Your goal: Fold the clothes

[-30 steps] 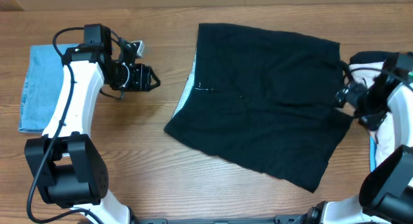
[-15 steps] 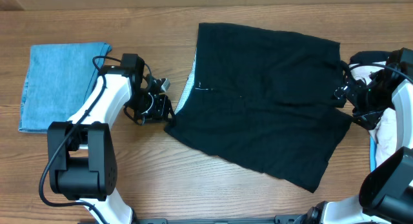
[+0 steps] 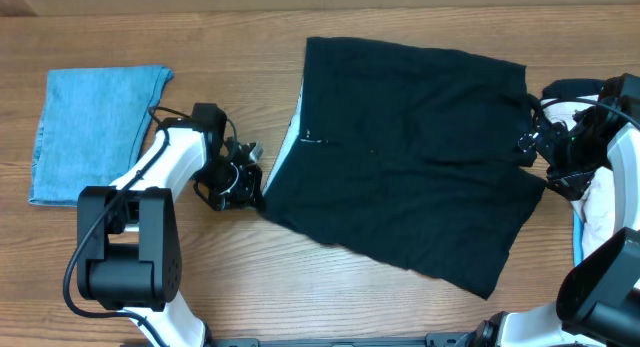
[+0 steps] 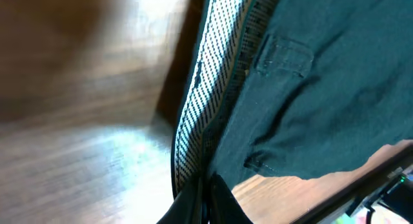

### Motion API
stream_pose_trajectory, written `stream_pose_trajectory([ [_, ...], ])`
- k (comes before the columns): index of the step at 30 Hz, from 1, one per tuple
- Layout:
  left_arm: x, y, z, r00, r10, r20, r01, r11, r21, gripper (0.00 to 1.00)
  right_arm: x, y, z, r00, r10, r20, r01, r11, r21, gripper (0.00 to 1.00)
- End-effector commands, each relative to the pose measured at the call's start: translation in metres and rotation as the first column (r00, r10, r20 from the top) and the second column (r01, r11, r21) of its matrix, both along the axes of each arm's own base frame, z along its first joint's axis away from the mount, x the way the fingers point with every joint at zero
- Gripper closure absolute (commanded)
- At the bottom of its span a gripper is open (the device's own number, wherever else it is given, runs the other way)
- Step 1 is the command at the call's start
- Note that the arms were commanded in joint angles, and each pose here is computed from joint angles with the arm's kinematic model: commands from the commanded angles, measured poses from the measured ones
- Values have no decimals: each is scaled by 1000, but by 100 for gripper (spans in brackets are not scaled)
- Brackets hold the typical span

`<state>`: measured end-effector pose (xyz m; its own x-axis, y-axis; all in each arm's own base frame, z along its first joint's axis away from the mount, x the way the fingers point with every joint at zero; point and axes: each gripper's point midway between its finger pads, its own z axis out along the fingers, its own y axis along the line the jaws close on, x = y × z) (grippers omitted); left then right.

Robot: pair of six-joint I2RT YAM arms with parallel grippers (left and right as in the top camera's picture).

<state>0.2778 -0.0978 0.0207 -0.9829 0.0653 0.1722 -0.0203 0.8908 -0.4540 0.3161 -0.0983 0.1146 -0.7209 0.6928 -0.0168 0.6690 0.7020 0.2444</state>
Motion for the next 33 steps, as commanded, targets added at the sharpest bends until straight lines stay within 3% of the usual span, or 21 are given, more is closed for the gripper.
stream_pose_trajectory([
  [1, -27, -2, -12, 995, 23, -99, -23, 1000, 2, 89, 5, -2, 8, 999, 7, 31, -7, 1000, -10, 5],
  [6, -57, 0, -26, 985, 24, -173, -23, 1000, 9, 81, 5, -2, 8, 999, 8, 31, -7, 1000, -10, 5],
  [8, -60, 1, -27, 983, 31, -181, -29, 1000, 12, 67, 5, -1, 8, 999, 8, 31, -7, 1000, -10, 5],
  [10, -48, -2, -20, 985, 57, -161, -57, 998, 7, 45, 5, -2, 8, 999, 8, 32, -7, 1000, -10, 5],
  [11, -33, -5, -8, 992, 59, -110, -60, 998, -10, 31, 5, -2, 8, 999, 8, 32, -7, 1000, -10, 5],
  [14, 12, -10, 30, 997, 60, 53, -57, 997, -44, 15, 7, -2, 8, 999, 8, 39, -7, 1000, -13, 5],
  [15, 29, -11, 44, 992, 60, 112, -54, 997, -52, 0, 7, -2, 8, 999, 8, 40, -7, 1000, -14, 5],
  [21, 95, -25, 78, 927, 71, 368, -22, 991, -135, 0, 7, -2, 8, 999, 8, 39, -7, 1000, -14, 5],
  [25, 113, -46, 77, 879, 32, 475, 40, 989, -142, 27, 8, -3, 8, 999, 8, 40, -7, 1000, -15, 5],
  [27, 113, -61, 76, 865, 2, 502, 78, 987, -139, 46, 7, -4, 8, 999, 7, 36, -6, 1000, -25, 5],
  [33, 111, -71, 54, 864, -53, 501, 53, 998, 14, 52, 4, -3, 3, 1000, 6, 23, -6, 1000, -19, 5],
])
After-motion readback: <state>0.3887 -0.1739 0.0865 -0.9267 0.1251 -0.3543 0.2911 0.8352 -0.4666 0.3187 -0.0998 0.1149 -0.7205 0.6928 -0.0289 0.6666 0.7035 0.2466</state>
